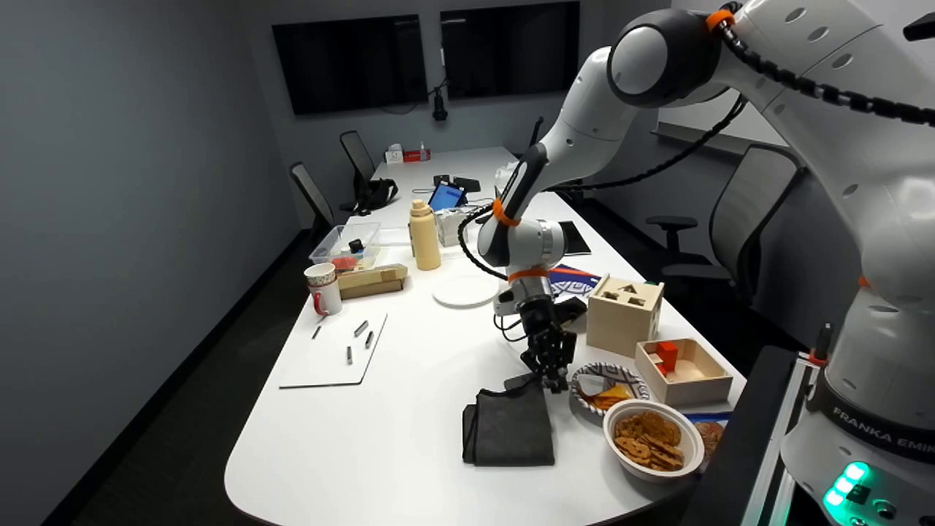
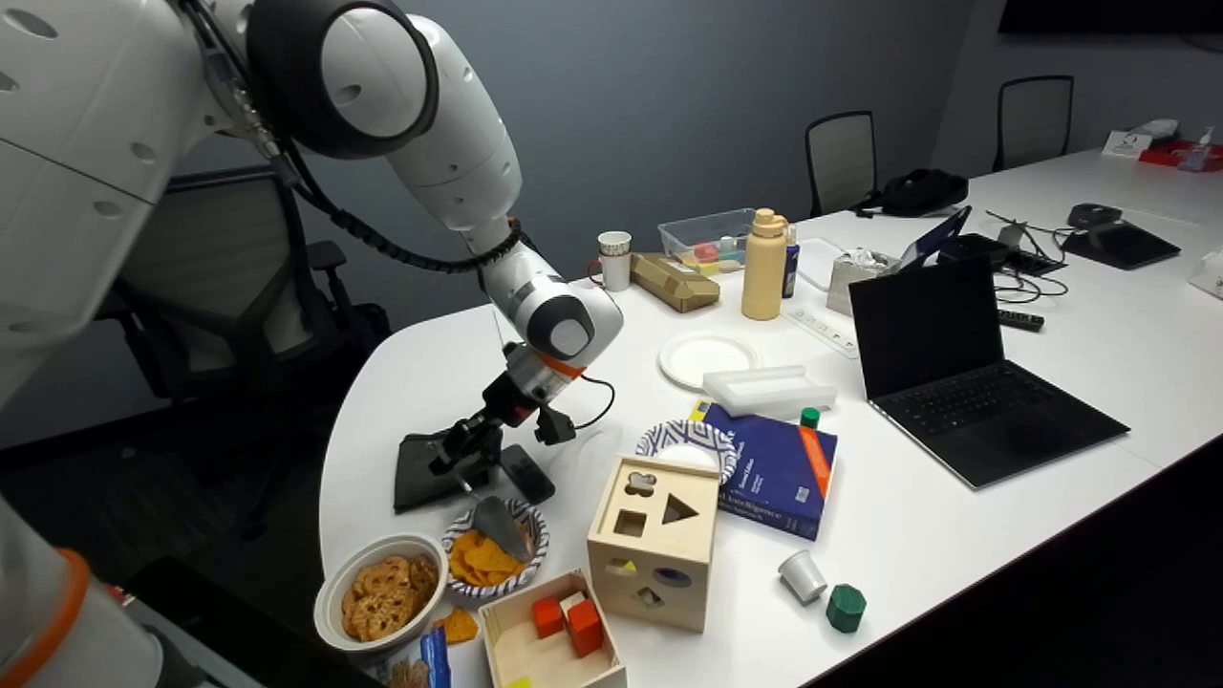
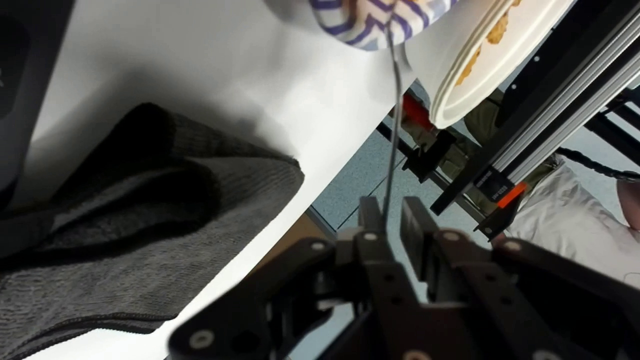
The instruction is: Use the spoon to stir in the bowl
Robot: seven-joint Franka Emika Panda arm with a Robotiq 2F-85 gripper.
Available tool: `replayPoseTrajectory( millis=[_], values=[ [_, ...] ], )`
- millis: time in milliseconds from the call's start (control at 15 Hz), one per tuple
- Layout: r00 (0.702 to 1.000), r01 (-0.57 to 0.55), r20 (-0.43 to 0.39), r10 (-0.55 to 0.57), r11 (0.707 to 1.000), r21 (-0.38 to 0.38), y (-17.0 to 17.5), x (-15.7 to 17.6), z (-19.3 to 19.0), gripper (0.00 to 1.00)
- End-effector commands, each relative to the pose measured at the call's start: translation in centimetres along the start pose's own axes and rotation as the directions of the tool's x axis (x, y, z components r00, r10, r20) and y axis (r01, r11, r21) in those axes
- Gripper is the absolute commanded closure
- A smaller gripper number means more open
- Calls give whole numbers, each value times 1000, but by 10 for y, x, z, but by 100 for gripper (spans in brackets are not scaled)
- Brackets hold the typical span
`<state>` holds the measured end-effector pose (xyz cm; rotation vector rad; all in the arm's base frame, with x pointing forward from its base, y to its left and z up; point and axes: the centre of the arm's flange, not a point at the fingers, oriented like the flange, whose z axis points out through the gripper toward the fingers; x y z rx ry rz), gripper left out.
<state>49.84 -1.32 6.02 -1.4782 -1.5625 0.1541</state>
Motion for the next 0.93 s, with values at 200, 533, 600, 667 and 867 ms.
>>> replayPoseTrajectory(
  millis=[200,533,600,667,867],
  values=[
    [1000,-22,9,22,1000,21,5,0,-10,26],
    [1000,-18,4,18,1000,25,4,-1,-13,0],
    [1000,-17,6,17,1000,25,4,-1,-14,0],
    [1000,-19,8,19,1000,21,3,-1,-14,0],
    [999,-28,15,28,1000,10,-1,2,-14,0]
  ],
)
